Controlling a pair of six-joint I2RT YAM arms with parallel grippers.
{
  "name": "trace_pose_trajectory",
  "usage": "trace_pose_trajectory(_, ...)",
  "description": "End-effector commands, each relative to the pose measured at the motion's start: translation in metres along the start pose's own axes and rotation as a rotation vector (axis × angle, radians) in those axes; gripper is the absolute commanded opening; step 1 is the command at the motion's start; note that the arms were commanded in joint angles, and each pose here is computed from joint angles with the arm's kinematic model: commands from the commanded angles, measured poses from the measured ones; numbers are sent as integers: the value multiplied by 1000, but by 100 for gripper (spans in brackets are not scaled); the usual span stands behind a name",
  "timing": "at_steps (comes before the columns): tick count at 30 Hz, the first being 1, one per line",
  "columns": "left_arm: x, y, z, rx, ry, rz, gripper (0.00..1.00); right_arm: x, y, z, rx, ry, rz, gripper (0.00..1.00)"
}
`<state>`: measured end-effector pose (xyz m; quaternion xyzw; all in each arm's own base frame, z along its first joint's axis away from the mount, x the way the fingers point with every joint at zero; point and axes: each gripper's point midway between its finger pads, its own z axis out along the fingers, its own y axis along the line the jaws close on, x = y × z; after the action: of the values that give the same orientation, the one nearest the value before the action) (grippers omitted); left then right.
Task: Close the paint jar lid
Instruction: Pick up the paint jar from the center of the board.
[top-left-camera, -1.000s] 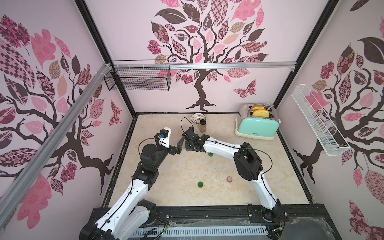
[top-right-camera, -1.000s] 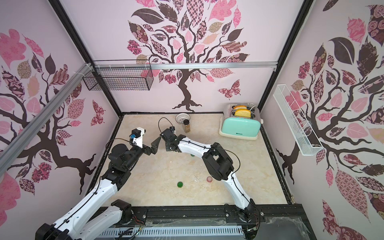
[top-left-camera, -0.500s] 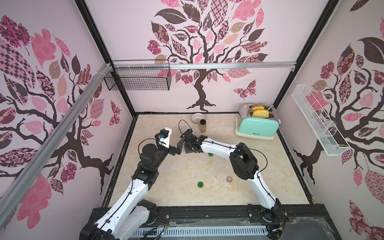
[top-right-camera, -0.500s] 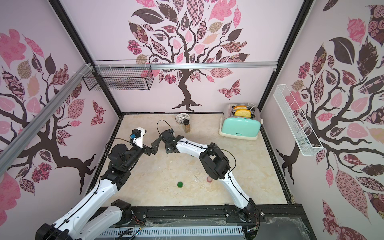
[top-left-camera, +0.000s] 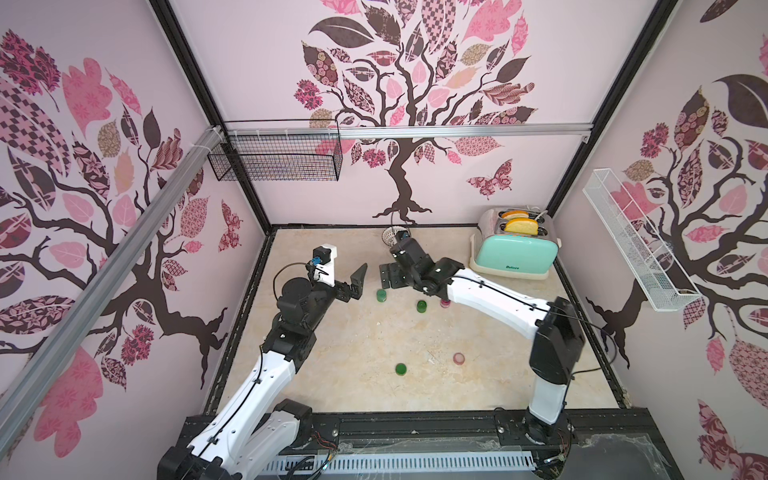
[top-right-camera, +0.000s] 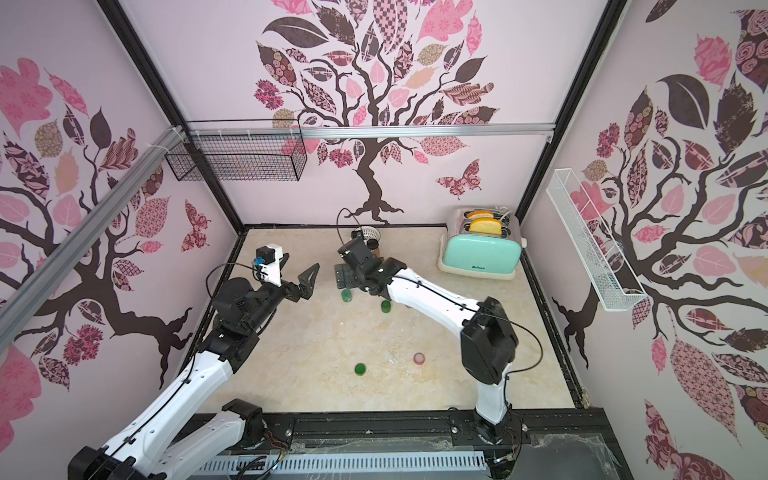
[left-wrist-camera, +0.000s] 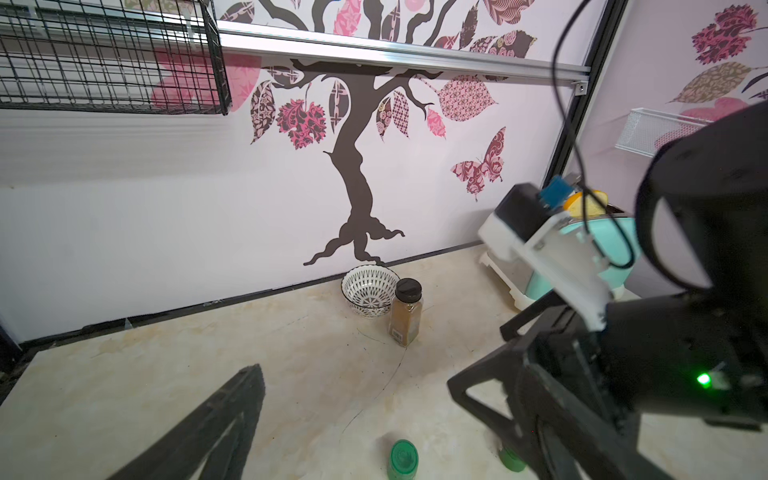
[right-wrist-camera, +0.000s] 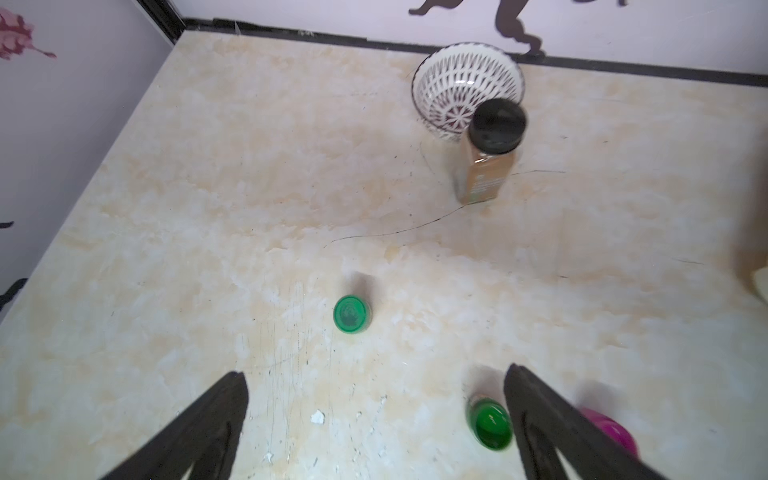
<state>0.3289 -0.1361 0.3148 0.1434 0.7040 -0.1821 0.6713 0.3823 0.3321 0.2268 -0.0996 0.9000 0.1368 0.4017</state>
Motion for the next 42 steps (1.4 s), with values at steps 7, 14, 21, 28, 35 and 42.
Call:
trace_pose_trajectory(7, 15, -30, 5, 186, 64, 32, 98, 67, -58, 4, 97, 216, -3, 86)
trace_pose_trajectory(14, 28, -61, 8, 355, 103, 53, 98, 106, -63, 34, 137, 346, 1, 86)
trace_pose_trajectory(21, 42, -79, 7, 399, 149, 72, 98, 126, -69, 59, 187, 415, 0, 78)
trace_pose_trajectory(28, 43, -77, 7, 389, 161, 87, 98, 134, -67, 75, 186, 437, 11, 65)
trace_pose_trajectory(35, 42, -77, 6, 390, 158, 91, 98, 140, -68, 87, 206, 462, 8, 55)
trace_pose_trajectory(42, 43, -78, 6, 396, 162, 91, 98, 146, -75, 92, 240, 474, 8, 50)
